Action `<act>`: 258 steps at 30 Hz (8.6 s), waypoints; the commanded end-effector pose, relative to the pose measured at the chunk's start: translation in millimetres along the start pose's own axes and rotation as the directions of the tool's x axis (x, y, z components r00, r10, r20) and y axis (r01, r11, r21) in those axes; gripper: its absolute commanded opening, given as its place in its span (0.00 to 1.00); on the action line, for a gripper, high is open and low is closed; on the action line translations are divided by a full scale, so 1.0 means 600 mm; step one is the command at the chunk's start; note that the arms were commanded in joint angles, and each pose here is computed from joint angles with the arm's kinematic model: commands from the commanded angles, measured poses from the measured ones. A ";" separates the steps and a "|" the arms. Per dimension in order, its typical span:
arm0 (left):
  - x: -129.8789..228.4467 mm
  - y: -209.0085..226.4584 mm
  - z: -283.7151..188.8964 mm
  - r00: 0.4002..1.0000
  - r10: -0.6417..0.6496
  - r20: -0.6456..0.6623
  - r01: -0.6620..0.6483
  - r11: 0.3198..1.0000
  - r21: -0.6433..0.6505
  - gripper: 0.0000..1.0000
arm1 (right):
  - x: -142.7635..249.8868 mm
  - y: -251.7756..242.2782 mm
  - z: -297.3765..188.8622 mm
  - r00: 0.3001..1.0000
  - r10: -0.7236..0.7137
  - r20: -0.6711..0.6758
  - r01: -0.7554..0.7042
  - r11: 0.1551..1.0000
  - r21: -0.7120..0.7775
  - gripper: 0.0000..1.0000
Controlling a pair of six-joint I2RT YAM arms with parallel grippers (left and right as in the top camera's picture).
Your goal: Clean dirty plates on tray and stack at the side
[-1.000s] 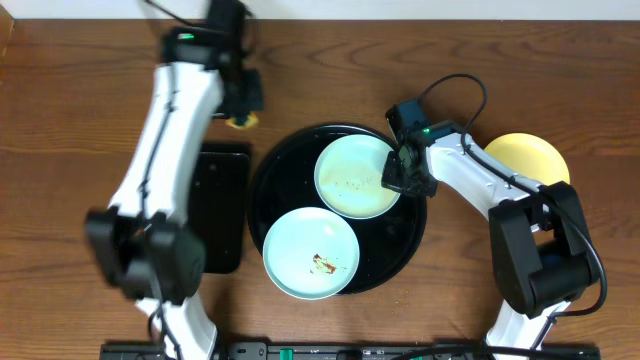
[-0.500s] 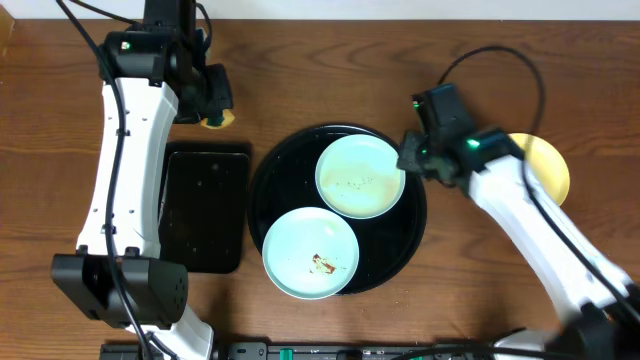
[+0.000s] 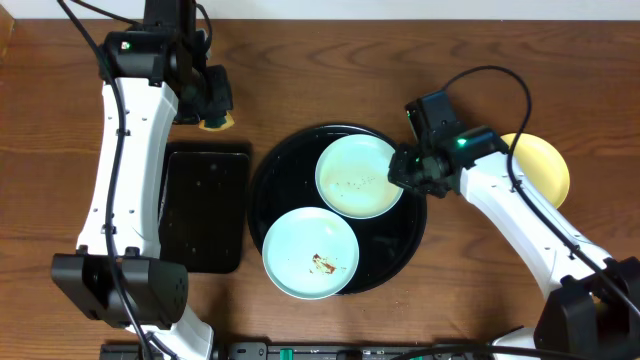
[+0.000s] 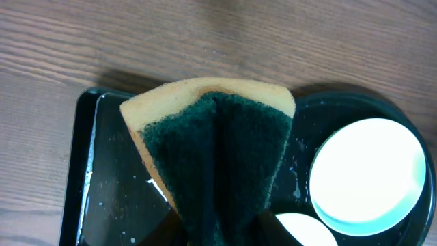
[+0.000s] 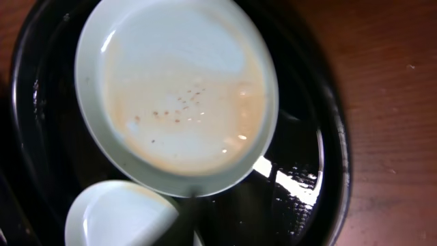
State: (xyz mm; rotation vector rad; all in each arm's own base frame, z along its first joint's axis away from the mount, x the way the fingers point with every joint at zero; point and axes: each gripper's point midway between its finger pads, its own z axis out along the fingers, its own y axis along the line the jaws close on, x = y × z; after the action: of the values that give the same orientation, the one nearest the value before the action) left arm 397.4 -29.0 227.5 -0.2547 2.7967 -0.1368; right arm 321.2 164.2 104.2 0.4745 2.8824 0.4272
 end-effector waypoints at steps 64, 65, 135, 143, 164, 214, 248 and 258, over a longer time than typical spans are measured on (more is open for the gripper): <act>0.012 -0.002 -0.003 0.999 0.013 -0.035 -0.012 1.000 0.017 0.24 | -0.019 -0.100 0.018 0.979 -0.025 0.204 -0.024 0.972 0.232 0.02; 0.013 -0.005 -0.003 0.999 0.013 -0.037 -0.012 1.000 0.026 0.24 | -0.019 -0.102 0.017 0.978 -0.028 0.205 -0.021 0.972 0.236 0.02; 0.016 -0.016 -0.003 0.999 0.017 -0.045 -0.014 0.998 0.064 0.24 | -0.023 -0.141 0.054 0.979 0.176 0.105 -0.205 0.835 0.510 0.88; 0.016 -0.016 -0.003 0.999 0.017 -0.047 -0.014 0.998 0.064 0.24 | -0.028 -0.205 0.070 0.971 0.229 0.074 -0.233 0.819 0.524 0.73; 0.018 -0.015 -0.003 0.999 0.017 -0.050 -0.014 0.998 0.063 0.25 | -0.048 -0.148 0.109 0.987 0.156 0.046 -0.162 0.920 0.356 0.01; 0.016 -0.016 -0.003 0.999 0.017 -0.046 -0.014 0.998 0.065 0.25 | -0.050 -0.102 -0.072 0.945 -0.001 0.326 -0.132 0.913 0.386 0.94; 0.017 -0.015 -0.003 0.999 0.018 -0.049 -0.014 0.998 0.064 0.27 | 0.017 -0.150 0.058 0.973 0.111 0.204 -0.169 0.941 0.293 0.60; 0.017 -0.015 -0.004 0.999 0.019 -0.050 -0.016 0.998 0.063 0.28 | 0.002 -0.134 0.061 0.965 0.112 0.236 -0.172 0.953 0.251 0.41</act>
State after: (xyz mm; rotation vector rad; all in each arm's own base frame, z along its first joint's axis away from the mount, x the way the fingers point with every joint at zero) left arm 387.5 -40.9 225.5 -0.2432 2.8408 -0.2329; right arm 305.7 100.5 43.3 0.7220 2.7223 -0.0048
